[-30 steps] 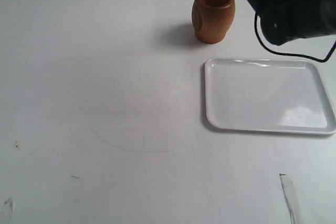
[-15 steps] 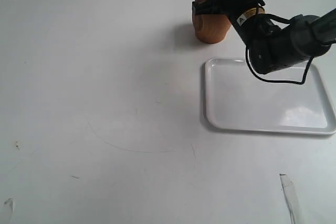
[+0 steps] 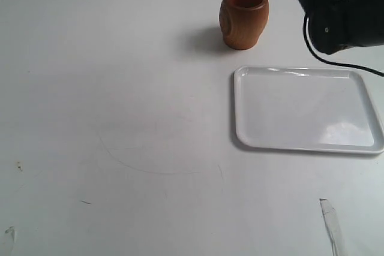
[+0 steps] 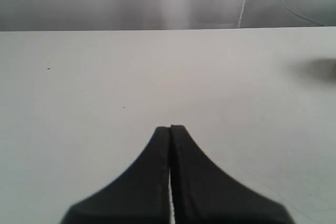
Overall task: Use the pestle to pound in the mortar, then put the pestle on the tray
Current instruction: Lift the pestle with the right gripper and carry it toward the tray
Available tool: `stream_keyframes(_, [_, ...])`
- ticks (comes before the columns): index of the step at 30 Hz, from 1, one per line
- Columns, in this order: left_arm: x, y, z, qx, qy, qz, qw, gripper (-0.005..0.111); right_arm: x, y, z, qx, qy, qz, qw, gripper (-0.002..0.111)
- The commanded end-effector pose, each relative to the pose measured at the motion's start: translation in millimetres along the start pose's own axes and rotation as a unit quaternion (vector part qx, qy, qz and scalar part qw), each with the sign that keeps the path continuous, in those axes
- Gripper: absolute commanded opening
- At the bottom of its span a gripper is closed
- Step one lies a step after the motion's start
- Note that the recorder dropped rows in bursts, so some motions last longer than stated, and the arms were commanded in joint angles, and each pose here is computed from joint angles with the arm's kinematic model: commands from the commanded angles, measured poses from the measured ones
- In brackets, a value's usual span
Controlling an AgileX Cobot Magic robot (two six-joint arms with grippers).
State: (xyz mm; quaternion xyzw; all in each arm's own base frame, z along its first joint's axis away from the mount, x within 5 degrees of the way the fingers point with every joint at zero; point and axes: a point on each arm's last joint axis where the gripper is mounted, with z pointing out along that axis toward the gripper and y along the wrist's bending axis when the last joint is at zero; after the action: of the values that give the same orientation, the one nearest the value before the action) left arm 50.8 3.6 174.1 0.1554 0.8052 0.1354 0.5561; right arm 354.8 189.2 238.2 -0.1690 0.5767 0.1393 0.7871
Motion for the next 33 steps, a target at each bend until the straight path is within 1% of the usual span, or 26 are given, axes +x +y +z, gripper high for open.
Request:
stream_keyframes(1, [-0.4,-0.6,0.0,0.004,-0.004,-0.006,1.000,0.000,13.9,3.3,-1.3,-0.011,0.037,0.002,0.999,0.000])
stream_keyframes(5, [-0.4,-0.6,0.0,0.004,-0.004,-0.006,1.000,0.000,52.4,10.2,-4.6,-0.028,0.078,0.006,0.997,0.000])
stream_keyframes(8, [-0.4,-0.6,0.0,0.004,-0.004,-0.006,1.000,0.000,91.5,14.6,-11.7,-0.030,0.126,0.026,0.991,0.000])
stream_keyframes(11, [-0.4,-0.6,0.0,0.004,-0.004,-0.006,1.000,0.000,132.3,19.1,-23.5,-0.038,0.189,0.016,0.981,0.000])
stream_keyframes(13, [-0.4,-0.6,0.0,0.004,-0.004,-0.006,1.000,0.000,141.4,20.6,-26.8,-0.045,0.202,0.001,0.978,0.000])
stream_keyframes(16, [-0.4,-0.6,0.0,0.004,-0.004,-0.006,1.000,0.000,127.4,20.2,-21.9,-0.049,0.175,-0.006,0.983,0.000])
stream_keyframes(19, [-0.4,-0.6,0.0,0.004,-0.004,-0.006,1.000,0.000,87.8,15.8,-10.9,-0.042,0.111,-0.008,0.993,0.000])
stream_keyframes(22, [-0.4,-0.6,0.0,0.004,-0.004,-0.006,1.000,0.000,33.1,8.6,-2.5,-0.030,0.045,-0.036,0.998,0.000])
stream_keyframes(24, [-0.4,-0.6,0.0,0.004,-0.004,-0.006,1.000,0.000,0.9,3.1,-1.0,-0.019,0.008,-0.040,0.999,0.000])
stream_keyframes(26, [-0.4,-0.6,0.0,0.004,-0.004,-0.006,1.000,0.000,-19.2,-1.5,-1.3,-0.004,-0.012,-0.033,0.999,0.000])
stream_keyframes(29, [-0.4,-0.6,0.0,0.004,-0.004,-0.006,1.000,0.000,-22.3,-2.0,-1.5,-0.004,-0.007,-0.032,0.999,0.000])
stream_keyframes(31, [-0.4,-0.6,0.0,0.004,-0.004,-0.006,1.000,0.000,-14.0,-0.8,-1.2,-0.007,0.007,-0.032,0.999,0.000])
stream_keyframes(33, [-0.4,-0.6,0.0,0.004,-0.004,-0.006,1.000,0.000,1.4,1.1,-1.0,-0.010,0.022,-0.032,0.999,0.000])
